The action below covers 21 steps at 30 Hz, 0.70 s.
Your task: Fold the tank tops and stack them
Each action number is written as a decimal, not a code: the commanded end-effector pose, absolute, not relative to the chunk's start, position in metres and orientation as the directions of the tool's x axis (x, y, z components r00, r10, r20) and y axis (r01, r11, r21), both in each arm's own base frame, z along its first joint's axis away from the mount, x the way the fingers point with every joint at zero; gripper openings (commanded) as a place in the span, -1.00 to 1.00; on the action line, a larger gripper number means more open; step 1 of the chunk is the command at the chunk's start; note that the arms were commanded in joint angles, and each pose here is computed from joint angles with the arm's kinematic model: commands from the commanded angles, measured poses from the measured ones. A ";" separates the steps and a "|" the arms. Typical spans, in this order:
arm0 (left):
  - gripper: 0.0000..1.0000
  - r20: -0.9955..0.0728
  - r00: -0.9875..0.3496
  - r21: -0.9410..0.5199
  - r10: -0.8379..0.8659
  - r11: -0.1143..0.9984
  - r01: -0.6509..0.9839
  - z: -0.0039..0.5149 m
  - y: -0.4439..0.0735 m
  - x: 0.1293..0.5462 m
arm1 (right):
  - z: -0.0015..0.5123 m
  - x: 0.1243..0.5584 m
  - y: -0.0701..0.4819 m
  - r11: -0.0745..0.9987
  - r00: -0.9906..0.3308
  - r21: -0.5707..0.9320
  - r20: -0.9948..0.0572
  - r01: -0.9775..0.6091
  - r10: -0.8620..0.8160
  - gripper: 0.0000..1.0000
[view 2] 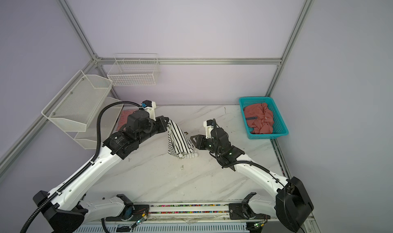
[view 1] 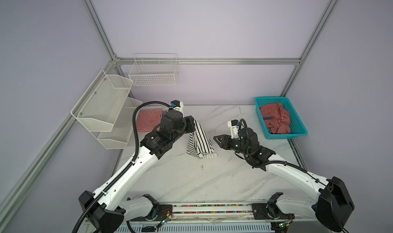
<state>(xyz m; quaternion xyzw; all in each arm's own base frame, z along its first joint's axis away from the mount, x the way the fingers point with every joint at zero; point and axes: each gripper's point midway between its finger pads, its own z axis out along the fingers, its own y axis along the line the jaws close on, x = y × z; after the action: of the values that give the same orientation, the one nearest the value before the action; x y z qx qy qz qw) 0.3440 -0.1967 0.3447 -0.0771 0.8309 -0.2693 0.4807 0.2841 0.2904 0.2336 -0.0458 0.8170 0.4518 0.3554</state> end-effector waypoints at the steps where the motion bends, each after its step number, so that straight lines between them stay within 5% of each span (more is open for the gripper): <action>1: -1.00 -0.756 -0.439 -0.569 -0.485 0.819 0.073 0.360 -0.190 0.368 | 0.233 0.262 0.316 0.519 -0.772 0.714 -0.618 -0.470 0.152 -0.16; 11: -1.00 -0.695 -0.427 -0.608 -0.578 0.790 -0.080 0.321 -0.179 0.433 | 0.165 0.274 0.345 0.592 -0.824 0.666 -0.567 -0.454 0.005 0.03; 21: -1.00 -0.657 -0.438 -0.638 -0.614 0.762 -0.111 0.306 -0.167 0.450 | 0.113 0.355 0.310 0.751 -0.831 0.586 -0.549 -0.304 0.092 0.19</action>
<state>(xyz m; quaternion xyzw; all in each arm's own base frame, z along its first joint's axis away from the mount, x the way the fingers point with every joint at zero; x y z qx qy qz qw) 0.4411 -0.1619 0.2452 -0.2227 0.8489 -0.2067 0.4324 0.3233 0.3284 0.1258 -0.0792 0.8840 0.3747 0.2680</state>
